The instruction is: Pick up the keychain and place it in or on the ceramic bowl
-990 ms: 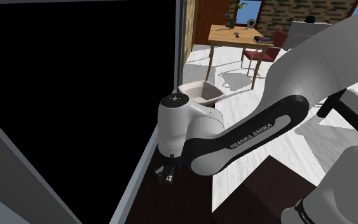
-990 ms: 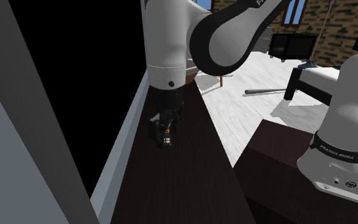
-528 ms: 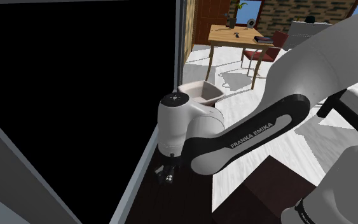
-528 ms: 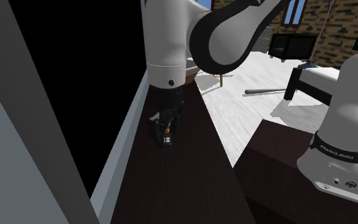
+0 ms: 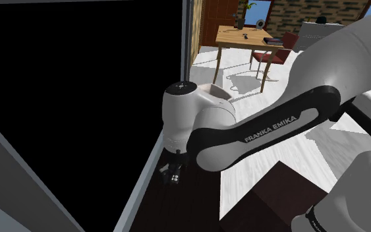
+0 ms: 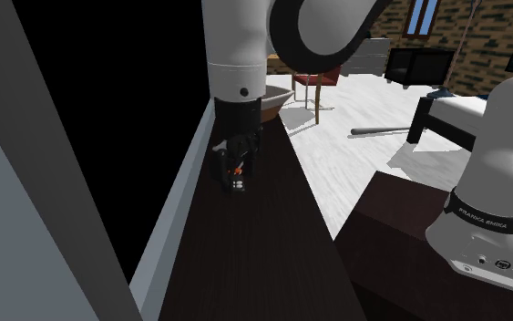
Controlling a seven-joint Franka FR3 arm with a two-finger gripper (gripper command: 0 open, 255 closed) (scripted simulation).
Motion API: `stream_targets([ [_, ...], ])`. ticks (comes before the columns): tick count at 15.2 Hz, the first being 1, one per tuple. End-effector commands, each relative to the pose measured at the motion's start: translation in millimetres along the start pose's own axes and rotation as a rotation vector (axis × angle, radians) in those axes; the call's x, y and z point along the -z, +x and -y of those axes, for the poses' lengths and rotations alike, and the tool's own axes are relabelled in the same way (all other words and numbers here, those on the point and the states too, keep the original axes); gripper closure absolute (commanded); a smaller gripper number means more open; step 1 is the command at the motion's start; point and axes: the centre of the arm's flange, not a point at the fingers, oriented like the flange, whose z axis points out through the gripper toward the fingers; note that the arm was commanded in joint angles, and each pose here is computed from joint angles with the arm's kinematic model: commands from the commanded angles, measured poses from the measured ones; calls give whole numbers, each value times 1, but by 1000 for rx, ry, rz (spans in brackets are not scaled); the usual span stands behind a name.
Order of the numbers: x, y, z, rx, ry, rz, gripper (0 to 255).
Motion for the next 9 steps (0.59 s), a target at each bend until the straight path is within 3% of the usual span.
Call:
stream_targets([
  [1,11,0,-2,0,0,0,255],
  [9,53,1,-1,0,0,0,255],
])
